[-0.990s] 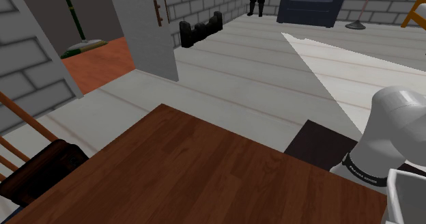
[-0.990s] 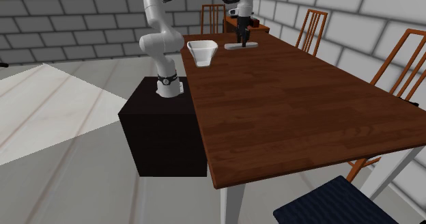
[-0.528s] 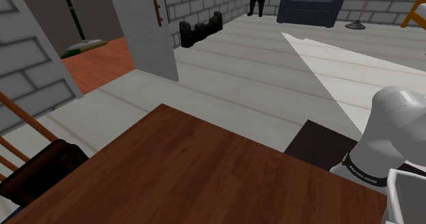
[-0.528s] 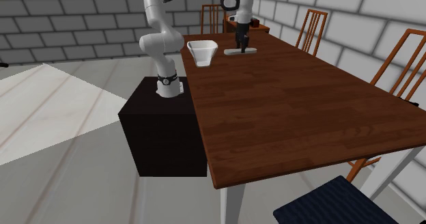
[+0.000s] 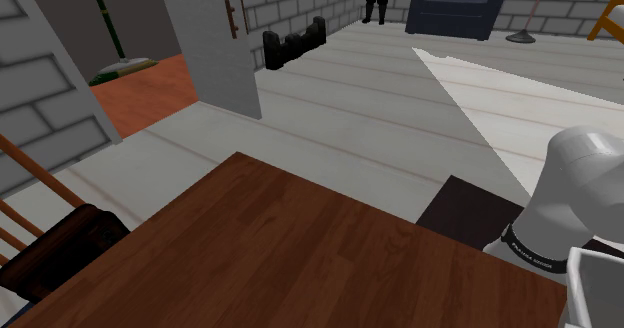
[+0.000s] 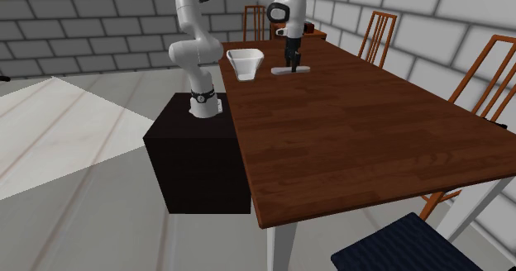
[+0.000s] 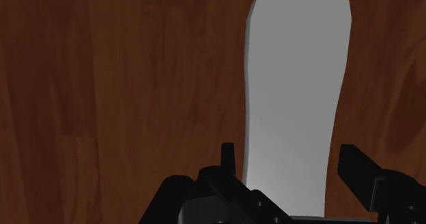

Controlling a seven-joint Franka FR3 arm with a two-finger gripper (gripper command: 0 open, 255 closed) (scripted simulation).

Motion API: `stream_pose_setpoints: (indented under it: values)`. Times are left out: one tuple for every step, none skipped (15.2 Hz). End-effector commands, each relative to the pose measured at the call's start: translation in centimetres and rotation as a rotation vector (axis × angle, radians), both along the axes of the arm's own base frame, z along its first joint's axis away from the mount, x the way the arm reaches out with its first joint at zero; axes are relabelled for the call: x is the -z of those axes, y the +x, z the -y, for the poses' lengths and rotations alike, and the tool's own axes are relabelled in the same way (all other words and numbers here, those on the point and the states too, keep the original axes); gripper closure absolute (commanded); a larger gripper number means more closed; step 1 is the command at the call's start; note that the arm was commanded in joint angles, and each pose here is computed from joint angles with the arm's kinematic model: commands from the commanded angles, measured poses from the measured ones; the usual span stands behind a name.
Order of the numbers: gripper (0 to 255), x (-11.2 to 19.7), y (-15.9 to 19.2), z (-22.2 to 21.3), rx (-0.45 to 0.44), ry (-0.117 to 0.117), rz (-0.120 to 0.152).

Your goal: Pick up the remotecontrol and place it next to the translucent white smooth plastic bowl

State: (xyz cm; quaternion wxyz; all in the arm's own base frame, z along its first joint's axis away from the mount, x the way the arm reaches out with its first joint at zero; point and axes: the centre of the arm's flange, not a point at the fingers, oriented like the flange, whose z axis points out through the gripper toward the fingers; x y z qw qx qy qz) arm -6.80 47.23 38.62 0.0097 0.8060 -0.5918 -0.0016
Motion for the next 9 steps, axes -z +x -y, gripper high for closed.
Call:
stream_pose_setpoints:
  values:
    - [255, 1.0, 0.0, 0.0, 0.000, 0.001, 0.000]
    - [255, 1.5, 0.0, 0.0, 0.000, 0.001, 0.000]
    - [255, 2.1, 0.0, 0.0, 0.000, 0.001, 0.000]
    - [255, 2.6, 0.0, 0.0, 0.000, 0.001, 0.000]
    - [255, 3.1, 0.0, 0.0, 0.000, 0.001, 0.000]
    - [255, 3.7, 0.0, 0.0, 0.000, 0.001, 0.000]
    - [255, 4.0, 0.0, 0.0, 0.000, 0.001, 0.000]
    - [255, 4.0, 0.0, 0.0, 0.000, 0.001, 0.000]
    - [255, 4.0, 0.0, 0.0, 0.000, 0.001, 0.000]
